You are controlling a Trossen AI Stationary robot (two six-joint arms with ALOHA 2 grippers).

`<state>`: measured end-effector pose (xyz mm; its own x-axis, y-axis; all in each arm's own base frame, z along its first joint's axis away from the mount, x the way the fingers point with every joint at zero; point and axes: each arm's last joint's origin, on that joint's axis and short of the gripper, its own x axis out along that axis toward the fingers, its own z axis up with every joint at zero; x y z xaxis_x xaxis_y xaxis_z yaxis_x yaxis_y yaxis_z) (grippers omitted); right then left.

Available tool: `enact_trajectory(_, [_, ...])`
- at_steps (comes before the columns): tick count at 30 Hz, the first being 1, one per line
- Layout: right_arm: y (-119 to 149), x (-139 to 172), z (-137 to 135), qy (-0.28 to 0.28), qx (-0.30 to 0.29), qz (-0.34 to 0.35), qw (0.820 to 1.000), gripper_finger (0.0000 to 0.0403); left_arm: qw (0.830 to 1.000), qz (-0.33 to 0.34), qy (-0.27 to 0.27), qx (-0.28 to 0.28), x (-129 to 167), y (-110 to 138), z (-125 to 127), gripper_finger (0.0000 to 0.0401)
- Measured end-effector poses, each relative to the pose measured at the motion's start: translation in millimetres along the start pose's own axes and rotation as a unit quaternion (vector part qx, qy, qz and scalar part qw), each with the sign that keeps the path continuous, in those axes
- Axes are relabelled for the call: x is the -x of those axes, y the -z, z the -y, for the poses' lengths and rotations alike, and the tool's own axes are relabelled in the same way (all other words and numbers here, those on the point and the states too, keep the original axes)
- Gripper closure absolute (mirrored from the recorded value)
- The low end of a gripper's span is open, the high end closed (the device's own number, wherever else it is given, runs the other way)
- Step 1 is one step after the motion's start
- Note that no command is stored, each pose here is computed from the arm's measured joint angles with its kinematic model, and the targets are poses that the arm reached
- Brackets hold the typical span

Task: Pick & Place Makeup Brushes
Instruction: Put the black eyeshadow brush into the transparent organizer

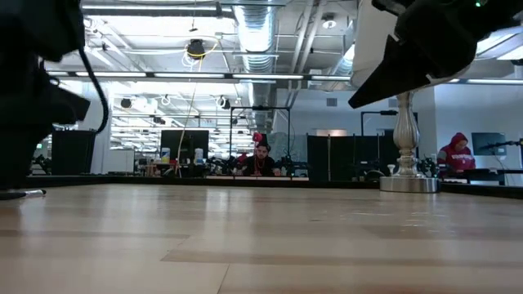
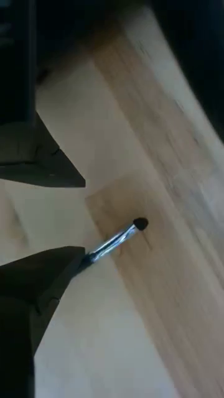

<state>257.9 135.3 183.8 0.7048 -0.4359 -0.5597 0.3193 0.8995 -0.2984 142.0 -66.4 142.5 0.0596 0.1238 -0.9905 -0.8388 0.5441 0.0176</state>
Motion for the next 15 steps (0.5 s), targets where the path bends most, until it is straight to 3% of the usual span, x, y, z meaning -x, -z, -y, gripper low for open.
enact_trajectory(11, [-4.9,5.6,2.1,-0.006,-0.007,0.015,1.000,0.0285,1.000,-0.002,0.029,-0.007,-8.8,-1.9,-2.9,0.0266])
enact_trajectory(15, [-4.9,5.9,2.4,-0.005,-0.005,0.014,1.000,0.0285,0.997,-0.003,0.071,-0.002,-1.1,-2.7,-1.6,0.0272])
